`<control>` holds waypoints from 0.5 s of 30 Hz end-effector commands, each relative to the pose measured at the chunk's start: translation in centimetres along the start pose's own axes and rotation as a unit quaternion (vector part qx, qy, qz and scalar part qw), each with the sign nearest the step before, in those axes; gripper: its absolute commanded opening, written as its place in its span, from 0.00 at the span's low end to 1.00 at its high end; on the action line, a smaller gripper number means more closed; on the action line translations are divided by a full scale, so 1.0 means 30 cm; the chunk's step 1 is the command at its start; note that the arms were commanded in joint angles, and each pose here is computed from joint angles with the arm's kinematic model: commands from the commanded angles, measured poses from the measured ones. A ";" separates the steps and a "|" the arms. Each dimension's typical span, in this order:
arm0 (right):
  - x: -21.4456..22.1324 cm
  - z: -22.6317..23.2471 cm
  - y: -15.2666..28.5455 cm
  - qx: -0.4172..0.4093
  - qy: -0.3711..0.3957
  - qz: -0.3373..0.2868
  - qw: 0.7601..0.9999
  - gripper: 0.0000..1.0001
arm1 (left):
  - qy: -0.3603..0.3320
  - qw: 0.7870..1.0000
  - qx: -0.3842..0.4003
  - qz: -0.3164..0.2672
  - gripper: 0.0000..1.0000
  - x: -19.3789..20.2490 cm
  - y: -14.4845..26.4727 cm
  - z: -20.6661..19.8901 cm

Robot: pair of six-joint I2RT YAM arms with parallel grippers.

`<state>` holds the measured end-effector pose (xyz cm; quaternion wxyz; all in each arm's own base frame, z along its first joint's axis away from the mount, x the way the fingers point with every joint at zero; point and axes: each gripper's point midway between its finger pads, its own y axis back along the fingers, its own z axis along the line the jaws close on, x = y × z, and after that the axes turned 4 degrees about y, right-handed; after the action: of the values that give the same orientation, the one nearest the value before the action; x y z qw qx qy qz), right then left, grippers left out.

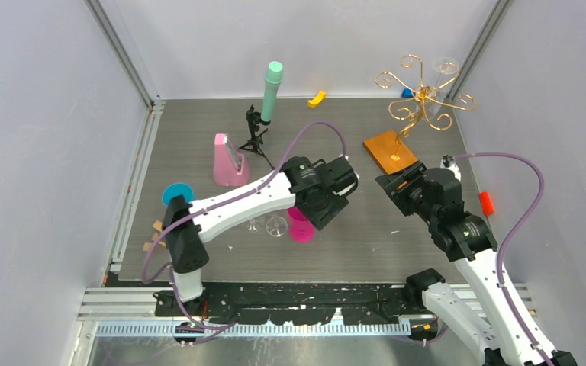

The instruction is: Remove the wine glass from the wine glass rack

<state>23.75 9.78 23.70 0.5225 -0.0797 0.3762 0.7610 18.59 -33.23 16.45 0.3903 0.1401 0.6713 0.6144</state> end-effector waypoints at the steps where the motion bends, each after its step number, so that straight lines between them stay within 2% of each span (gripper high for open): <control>1: -0.068 0.075 0.040 -0.032 0.006 -0.031 0.999 0.59 | 0.015 0.992 0.006 -0.123 0.69 -0.115 0.208 0.041; 3: -0.076 0.102 0.055 -0.046 0.017 -0.030 0.998 0.58 | 0.025 0.988 0.008 -0.155 0.96 -0.127 0.252 0.055; 4: -0.076 0.124 0.065 -0.058 0.022 -0.025 0.998 0.58 | 0.028 0.985 0.013 -0.171 0.99 -0.132 0.273 0.056; 11: -0.077 0.327 0.149 -0.172 0.077 0.018 0.982 0.60 | 0.061 0.953 0.032 -0.294 1.00 -0.152 0.442 0.107; 15: -0.142 0.430 0.185 -0.209 0.100 -0.006 0.973 0.67 | 0.090 0.927 0.018 -0.363 1.00 -0.140 0.516 0.169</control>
<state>23.90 13.06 31.89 0.4661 -0.1809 0.3096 0.8088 18.87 -29.88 29.49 0.4962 -0.0682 0.7263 0.4707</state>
